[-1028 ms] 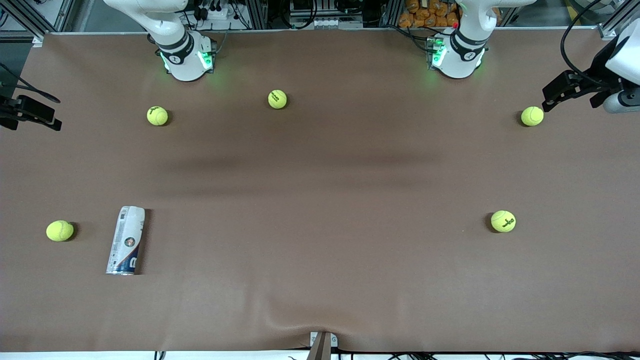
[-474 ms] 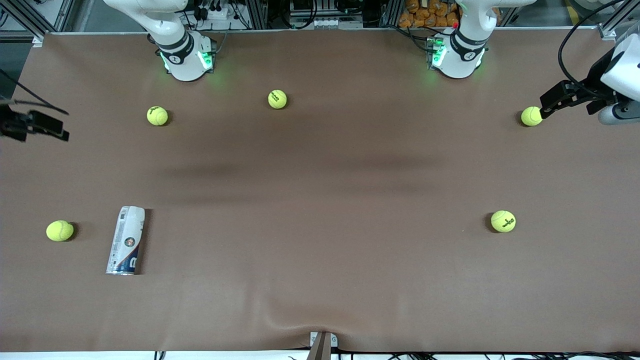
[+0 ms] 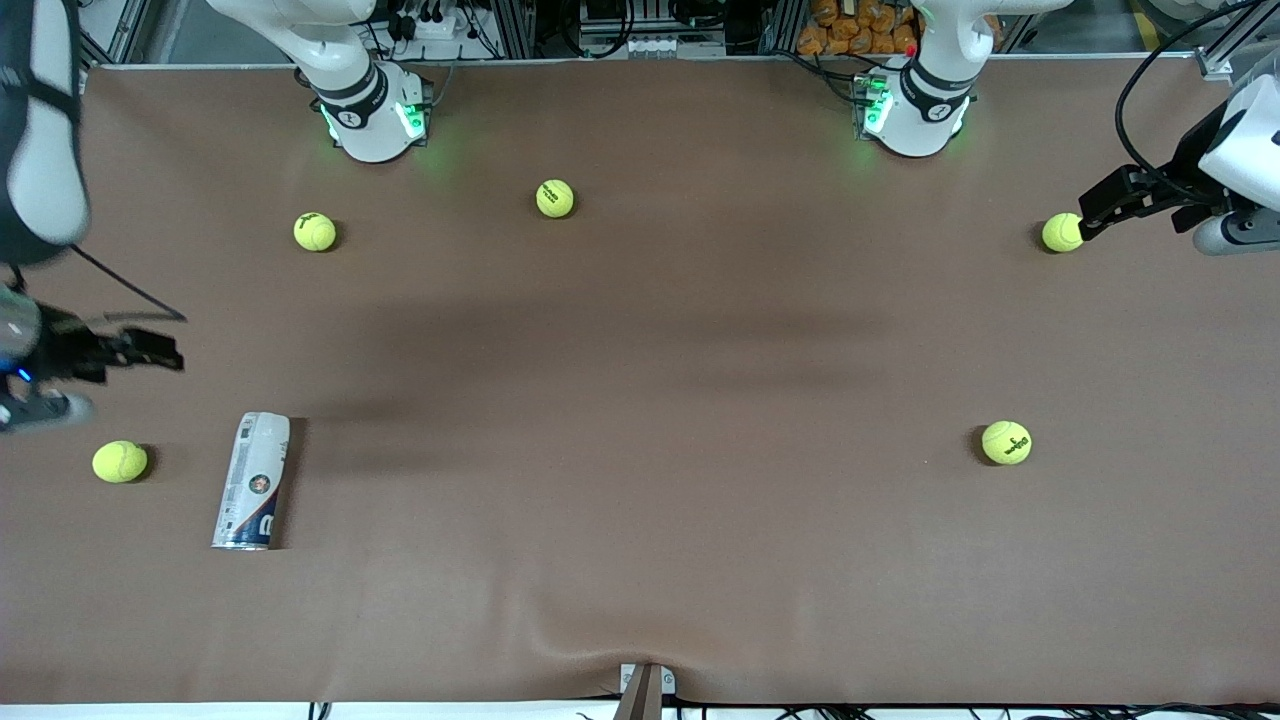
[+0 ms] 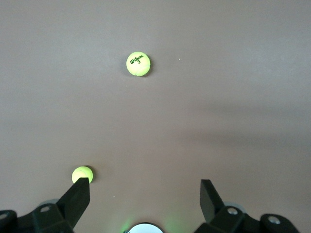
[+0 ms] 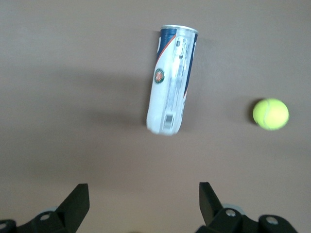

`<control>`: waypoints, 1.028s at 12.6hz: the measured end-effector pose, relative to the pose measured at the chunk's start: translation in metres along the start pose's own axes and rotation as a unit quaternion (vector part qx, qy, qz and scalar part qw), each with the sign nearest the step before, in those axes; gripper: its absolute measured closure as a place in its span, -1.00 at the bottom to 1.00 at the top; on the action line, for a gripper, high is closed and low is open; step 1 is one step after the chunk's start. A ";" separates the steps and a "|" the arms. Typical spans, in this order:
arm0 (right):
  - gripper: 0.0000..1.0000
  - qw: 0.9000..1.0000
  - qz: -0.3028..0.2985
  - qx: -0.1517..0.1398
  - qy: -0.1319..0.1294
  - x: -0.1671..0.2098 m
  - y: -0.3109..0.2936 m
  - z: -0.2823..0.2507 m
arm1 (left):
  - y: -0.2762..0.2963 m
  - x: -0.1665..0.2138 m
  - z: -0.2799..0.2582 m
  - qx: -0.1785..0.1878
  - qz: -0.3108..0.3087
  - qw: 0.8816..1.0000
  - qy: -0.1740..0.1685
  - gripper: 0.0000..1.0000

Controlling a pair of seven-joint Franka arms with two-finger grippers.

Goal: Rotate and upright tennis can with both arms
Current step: 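Lower the right gripper and grasp the tennis can body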

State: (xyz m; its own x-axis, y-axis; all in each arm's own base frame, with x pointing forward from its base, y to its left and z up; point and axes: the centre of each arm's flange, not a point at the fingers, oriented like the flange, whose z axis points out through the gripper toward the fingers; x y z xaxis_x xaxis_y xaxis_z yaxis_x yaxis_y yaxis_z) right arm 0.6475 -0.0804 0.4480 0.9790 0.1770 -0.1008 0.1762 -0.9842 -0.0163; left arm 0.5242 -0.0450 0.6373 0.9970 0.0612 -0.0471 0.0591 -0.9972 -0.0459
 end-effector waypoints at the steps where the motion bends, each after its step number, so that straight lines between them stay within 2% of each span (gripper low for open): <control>1: -1.00 1.000 -0.014 -0.004 0.008 0.016 0.009 0.031 | -0.001 0.001 0.001 0.000 -0.001 1.000 -0.001 -1.00; 3: -1.00 0.998 -0.047 -0.014 0.026 0.042 0.022 0.089 | -0.003 0.002 0.003 0.000 -0.003 1.000 -0.002 -1.00; 7: -1.00 0.996 -0.064 -0.027 0.053 0.069 0.024 0.158 | -0.006 0.004 0.004 0.000 -0.005 1.000 -0.004 -1.00; 10: -1.00 0.996 -0.061 -0.021 0.057 0.077 0.023 0.196 | -0.006 0.004 0.005 0.000 -0.005 1.000 -0.004 -1.00; 13: -1.00 0.996 -0.061 -0.018 0.067 0.082 0.017 0.211 | -0.006 0.004 0.005 0.000 -0.006 1.000 -0.004 -1.00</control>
State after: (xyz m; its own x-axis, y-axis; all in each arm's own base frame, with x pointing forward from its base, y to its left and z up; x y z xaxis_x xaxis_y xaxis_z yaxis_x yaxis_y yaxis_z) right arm 0.7096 -0.0829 0.2292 0.9544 0.2966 0.0329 0.2962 -0.9550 0.0154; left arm 0.5279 -0.0385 0.6320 0.9958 0.0727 -0.0555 0.0702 -0.9965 -0.0463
